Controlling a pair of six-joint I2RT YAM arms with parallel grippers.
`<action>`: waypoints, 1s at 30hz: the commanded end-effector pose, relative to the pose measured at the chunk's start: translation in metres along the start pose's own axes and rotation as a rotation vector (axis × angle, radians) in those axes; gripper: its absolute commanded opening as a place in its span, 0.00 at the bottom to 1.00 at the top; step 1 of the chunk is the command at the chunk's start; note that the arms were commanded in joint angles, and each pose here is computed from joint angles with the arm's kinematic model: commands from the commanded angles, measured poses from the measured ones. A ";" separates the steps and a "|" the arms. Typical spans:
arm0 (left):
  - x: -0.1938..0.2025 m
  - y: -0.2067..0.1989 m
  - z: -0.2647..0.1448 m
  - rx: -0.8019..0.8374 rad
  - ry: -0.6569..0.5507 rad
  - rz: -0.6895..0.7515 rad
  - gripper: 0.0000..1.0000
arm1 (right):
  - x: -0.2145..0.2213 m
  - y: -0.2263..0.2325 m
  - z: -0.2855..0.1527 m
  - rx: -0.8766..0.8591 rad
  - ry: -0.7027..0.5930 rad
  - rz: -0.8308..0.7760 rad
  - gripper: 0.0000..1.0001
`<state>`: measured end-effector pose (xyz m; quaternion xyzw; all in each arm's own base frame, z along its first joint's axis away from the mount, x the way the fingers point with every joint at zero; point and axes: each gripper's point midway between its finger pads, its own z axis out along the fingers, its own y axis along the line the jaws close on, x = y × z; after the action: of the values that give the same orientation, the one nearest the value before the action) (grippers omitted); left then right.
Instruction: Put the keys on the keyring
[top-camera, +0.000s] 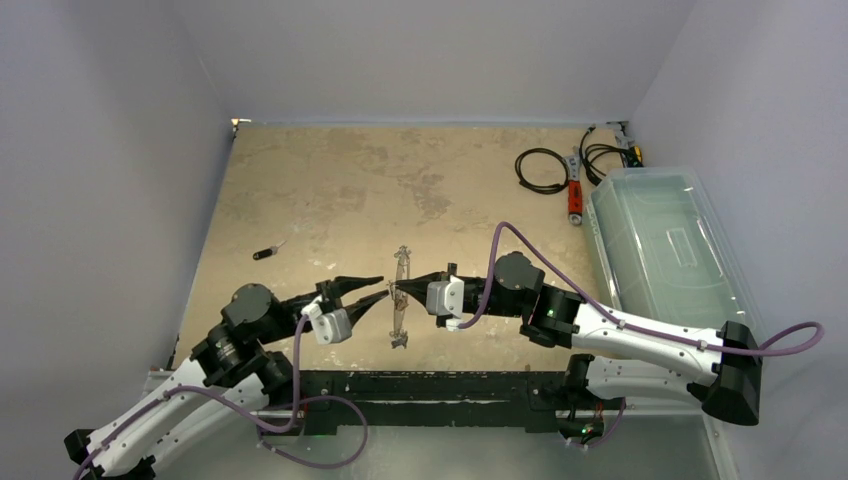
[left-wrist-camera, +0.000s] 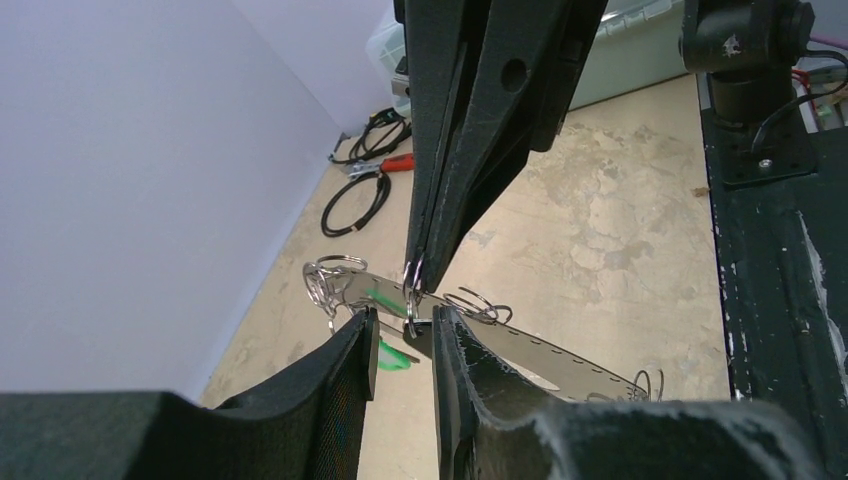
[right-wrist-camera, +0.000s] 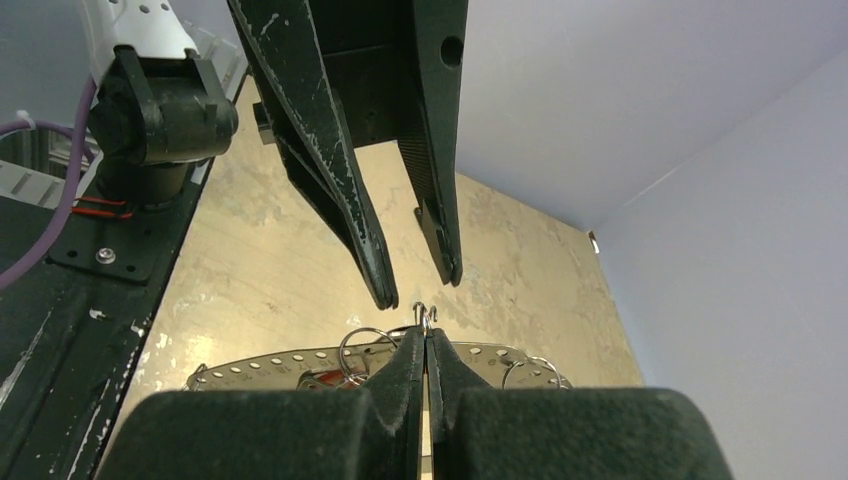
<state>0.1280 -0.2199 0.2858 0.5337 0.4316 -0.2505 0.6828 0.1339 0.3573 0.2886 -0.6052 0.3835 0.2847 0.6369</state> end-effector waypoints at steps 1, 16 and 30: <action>-0.009 -0.001 0.006 0.023 -0.039 -0.008 0.27 | -0.025 -0.007 0.002 0.006 -0.092 -0.015 0.00; 0.000 -0.007 0.013 0.065 -0.022 -0.023 0.23 | -0.028 -0.001 0.004 -0.024 -0.119 -0.016 0.00; 0.005 -0.014 0.010 0.107 -0.003 0.000 0.20 | -0.033 -0.002 0.000 -0.016 -0.133 -0.019 0.00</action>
<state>0.1260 -0.2328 0.2722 0.5597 0.4294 -0.2728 0.6541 0.1258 0.3605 0.2826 -0.6166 0.3740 0.3036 0.6227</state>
